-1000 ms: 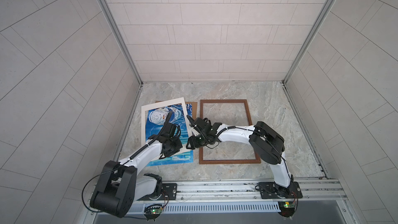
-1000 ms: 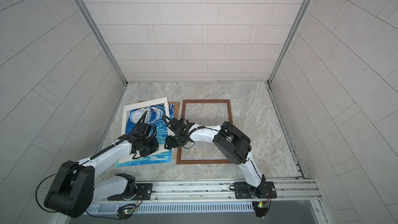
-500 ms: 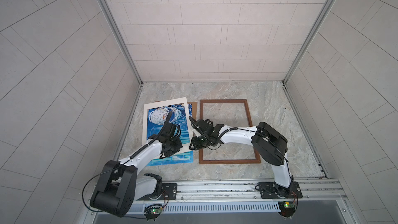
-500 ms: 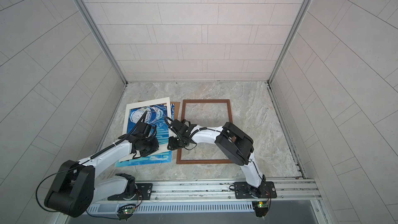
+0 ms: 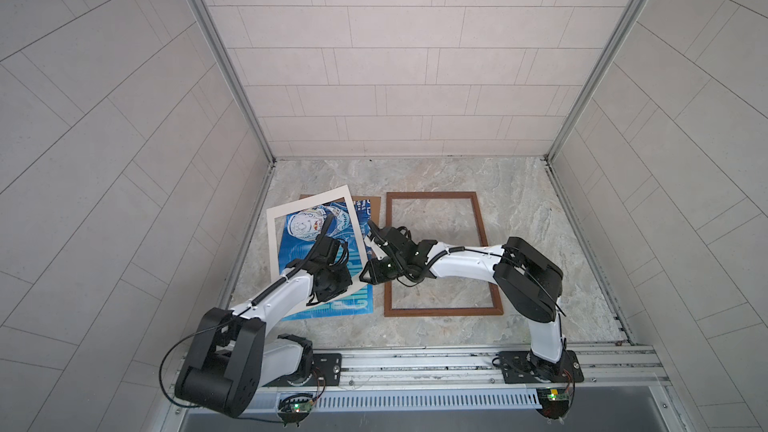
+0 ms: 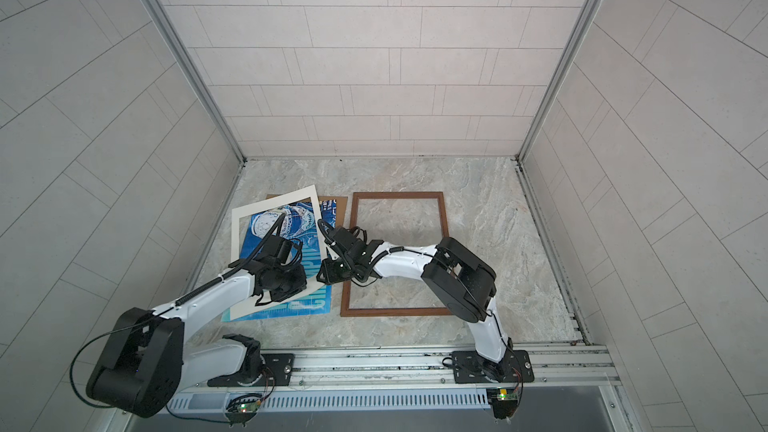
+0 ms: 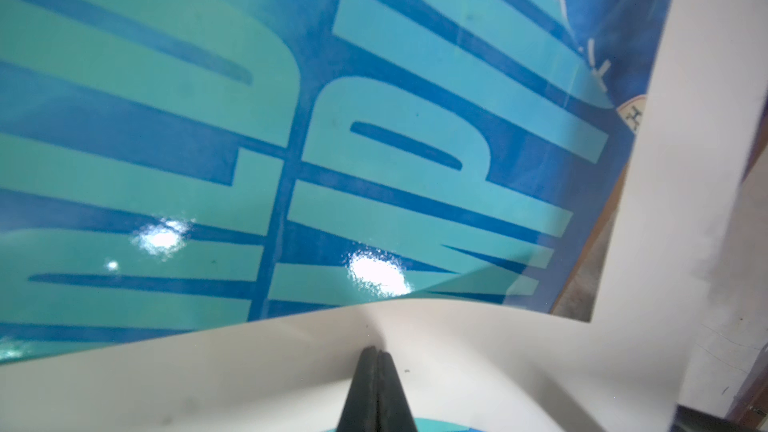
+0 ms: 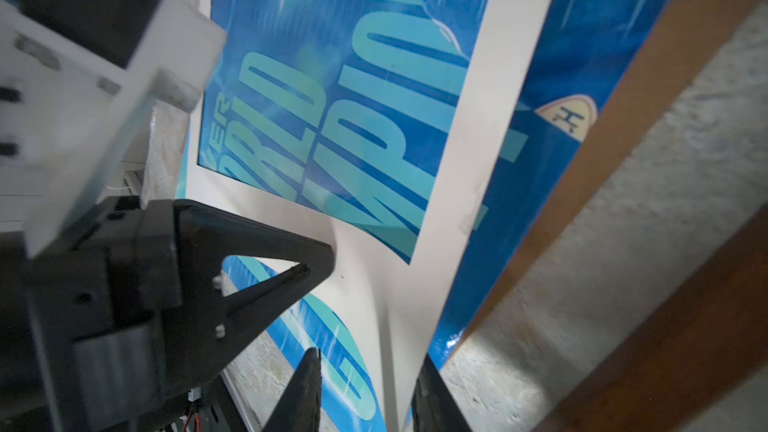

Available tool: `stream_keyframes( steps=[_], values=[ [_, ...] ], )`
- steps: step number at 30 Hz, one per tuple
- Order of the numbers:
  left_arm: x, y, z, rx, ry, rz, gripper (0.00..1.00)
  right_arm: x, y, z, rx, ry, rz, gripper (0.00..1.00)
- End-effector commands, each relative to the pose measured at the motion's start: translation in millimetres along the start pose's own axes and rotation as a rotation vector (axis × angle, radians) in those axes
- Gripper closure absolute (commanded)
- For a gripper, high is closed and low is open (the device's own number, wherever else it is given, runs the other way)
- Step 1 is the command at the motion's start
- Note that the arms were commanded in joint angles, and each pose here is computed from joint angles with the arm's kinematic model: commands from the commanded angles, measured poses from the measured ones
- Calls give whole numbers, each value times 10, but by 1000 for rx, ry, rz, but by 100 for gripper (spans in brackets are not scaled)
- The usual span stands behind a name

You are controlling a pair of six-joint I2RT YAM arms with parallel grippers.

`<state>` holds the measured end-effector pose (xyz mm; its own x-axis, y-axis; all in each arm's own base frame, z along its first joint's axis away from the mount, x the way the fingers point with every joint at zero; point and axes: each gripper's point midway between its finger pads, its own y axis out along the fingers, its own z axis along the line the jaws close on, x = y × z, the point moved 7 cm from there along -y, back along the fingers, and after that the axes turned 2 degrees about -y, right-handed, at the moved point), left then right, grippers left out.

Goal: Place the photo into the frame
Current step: 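Lift the white mat off the poster with both grippers and carry it over the frame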

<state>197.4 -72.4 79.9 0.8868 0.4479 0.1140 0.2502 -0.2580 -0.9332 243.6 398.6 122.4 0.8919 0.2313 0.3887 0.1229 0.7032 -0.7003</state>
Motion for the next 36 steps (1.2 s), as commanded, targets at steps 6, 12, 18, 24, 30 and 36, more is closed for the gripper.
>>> stream_keyframes(
  steps=[6,12,18,24,30,36],
  values=[
    [-108,101,71,21,14,74,97,24,141,40,56,6,-27,74],
    [-109,83,59,10,19,71,96,38,251,-14,28,-8,-17,92],
    [-106,68,49,2,17,69,96,60,217,-26,2,-31,-39,100],
    [-58,-37,-22,-17,24,44,94,127,37,18,-21,-58,-92,100],
    [79,-451,-198,-70,48,-67,89,102,-393,-34,-6,-19,-162,100],
    [188,-853,-314,-99,80,-182,83,-86,-837,-205,0,33,-185,100]
  ],
)
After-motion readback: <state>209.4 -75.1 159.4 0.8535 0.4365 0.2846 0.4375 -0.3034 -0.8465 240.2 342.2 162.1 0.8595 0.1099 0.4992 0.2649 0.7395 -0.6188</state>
